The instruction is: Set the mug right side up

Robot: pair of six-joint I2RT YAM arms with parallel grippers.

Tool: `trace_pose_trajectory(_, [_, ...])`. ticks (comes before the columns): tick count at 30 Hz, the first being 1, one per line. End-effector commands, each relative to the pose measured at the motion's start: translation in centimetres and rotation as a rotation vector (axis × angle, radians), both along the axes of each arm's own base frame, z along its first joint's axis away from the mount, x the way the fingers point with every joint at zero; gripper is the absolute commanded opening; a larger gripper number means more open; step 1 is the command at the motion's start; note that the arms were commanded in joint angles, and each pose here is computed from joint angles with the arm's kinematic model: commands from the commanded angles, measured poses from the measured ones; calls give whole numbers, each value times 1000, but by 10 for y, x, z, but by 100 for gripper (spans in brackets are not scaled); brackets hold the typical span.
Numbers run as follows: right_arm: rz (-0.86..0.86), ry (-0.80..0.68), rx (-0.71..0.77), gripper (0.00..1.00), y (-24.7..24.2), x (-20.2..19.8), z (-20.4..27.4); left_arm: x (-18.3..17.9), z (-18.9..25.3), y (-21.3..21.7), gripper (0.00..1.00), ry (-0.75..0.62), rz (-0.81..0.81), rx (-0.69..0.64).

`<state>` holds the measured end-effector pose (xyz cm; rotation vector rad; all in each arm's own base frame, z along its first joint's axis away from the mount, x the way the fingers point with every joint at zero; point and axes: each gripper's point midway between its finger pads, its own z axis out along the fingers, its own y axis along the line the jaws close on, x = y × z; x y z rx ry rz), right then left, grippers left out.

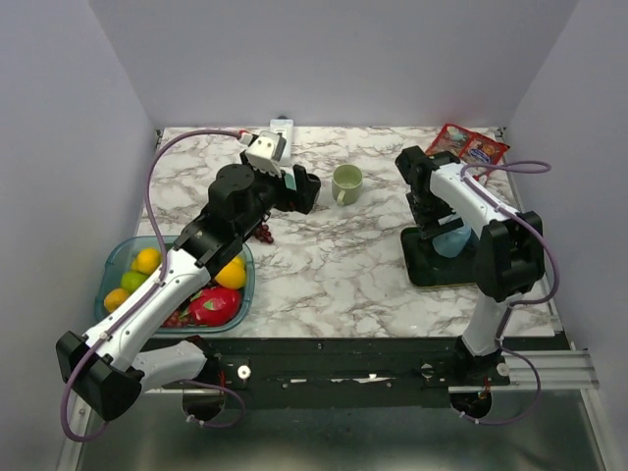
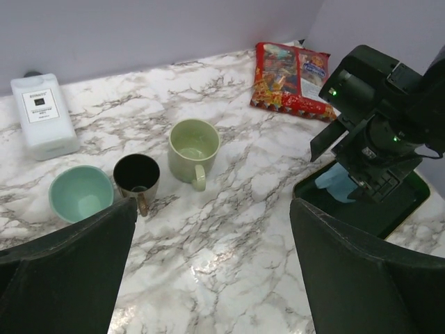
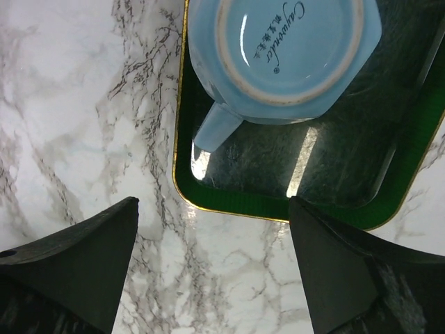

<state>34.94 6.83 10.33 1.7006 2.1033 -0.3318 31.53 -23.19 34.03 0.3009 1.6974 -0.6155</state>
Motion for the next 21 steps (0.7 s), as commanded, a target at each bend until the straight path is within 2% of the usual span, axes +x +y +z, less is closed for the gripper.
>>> trace_pose_trajectory(1, [-208,94,-56,92,-17,-32,-2,-3,-29,2,99,45,-33,83])
trace_pose_trajectory(12, [-290,163,-124,89,-44,-35,-23,-3,-39,-8,99,86,-85,58])
trace_pose_trajectory(21, [-311,201,-112,84,-51,-39,-31,1,-46,-6,99,111,-85,49])
